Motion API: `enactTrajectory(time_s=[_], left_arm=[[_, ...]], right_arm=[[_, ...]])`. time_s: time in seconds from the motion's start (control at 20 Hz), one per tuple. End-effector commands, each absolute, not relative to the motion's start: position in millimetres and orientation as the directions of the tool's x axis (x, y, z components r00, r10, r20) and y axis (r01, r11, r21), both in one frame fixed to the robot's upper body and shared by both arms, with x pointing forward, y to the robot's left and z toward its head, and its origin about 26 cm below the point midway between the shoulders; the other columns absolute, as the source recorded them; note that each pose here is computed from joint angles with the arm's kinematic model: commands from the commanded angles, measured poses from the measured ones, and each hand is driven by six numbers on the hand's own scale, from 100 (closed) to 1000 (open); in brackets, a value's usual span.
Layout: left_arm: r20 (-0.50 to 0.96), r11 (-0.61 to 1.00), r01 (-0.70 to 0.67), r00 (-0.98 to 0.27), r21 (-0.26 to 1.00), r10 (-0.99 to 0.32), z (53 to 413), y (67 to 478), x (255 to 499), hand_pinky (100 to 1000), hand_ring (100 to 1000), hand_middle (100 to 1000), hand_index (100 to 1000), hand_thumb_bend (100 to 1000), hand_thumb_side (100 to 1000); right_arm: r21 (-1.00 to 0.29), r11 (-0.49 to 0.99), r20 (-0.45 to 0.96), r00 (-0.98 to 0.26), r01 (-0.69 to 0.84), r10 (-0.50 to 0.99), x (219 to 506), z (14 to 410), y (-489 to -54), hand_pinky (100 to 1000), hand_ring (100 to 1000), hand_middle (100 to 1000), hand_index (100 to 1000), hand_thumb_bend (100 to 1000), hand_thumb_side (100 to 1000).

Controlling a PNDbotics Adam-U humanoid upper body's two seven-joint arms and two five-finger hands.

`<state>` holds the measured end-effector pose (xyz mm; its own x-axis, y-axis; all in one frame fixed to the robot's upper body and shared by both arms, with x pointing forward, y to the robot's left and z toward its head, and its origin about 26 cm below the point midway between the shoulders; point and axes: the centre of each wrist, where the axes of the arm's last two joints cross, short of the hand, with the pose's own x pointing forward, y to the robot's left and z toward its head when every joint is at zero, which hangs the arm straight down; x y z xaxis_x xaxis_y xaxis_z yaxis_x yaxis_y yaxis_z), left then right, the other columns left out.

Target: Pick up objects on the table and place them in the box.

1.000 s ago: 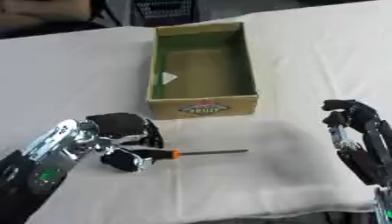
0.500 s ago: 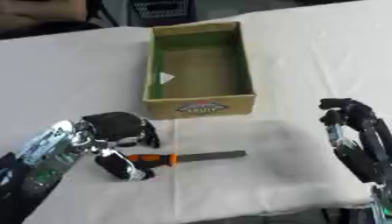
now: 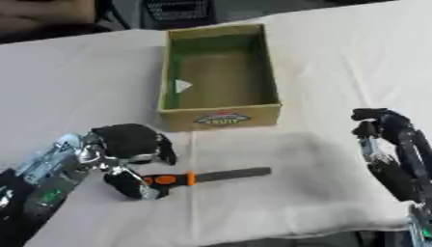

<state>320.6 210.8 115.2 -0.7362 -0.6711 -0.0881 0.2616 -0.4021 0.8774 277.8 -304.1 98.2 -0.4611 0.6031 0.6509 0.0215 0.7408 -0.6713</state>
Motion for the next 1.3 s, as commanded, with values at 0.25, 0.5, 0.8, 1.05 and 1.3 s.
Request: enactTrajectory(time_s=[0.25,0.5,0.8,1.05,1.3], left_arm=[[-0.086,-0.395,0.267,-0.725,0.879,-0.683,132,220,321,667,645,638,812,515,611],[-0.097,-0.421,0.273,-0.732,0.865,-0.674,131,220,319,669,646,627,798,484,583],[-0.163,-0.466,0.220,-0.743,0.857,-0.649,134,215,318,667,642,615,785,449,550],[-0.159,-0.463,0.223,-0.741,0.858,-0.652,127,213,318,661,627,603,770,451,508],[-0.122,-0.447,0.257,-0.740,0.857,-0.661,117,213,320,646,610,594,762,429,454]], right_arm=[[-0.684,0.728,0.629,-0.475,0.038,0.616,278,106,-307,504,595,678,791,107,788],[-0.684,0.729,0.629,-0.476,0.037,0.615,278,106,-307,504,595,678,791,107,788],[-0.684,0.729,0.629,-0.478,0.035,0.613,279,106,-307,503,594,678,791,107,788],[-0.684,0.729,0.629,-0.479,0.034,0.613,278,106,-307,503,594,678,791,108,787],[-0.684,0.728,0.628,-0.477,0.037,0.615,278,106,-307,503,594,678,791,108,787]])
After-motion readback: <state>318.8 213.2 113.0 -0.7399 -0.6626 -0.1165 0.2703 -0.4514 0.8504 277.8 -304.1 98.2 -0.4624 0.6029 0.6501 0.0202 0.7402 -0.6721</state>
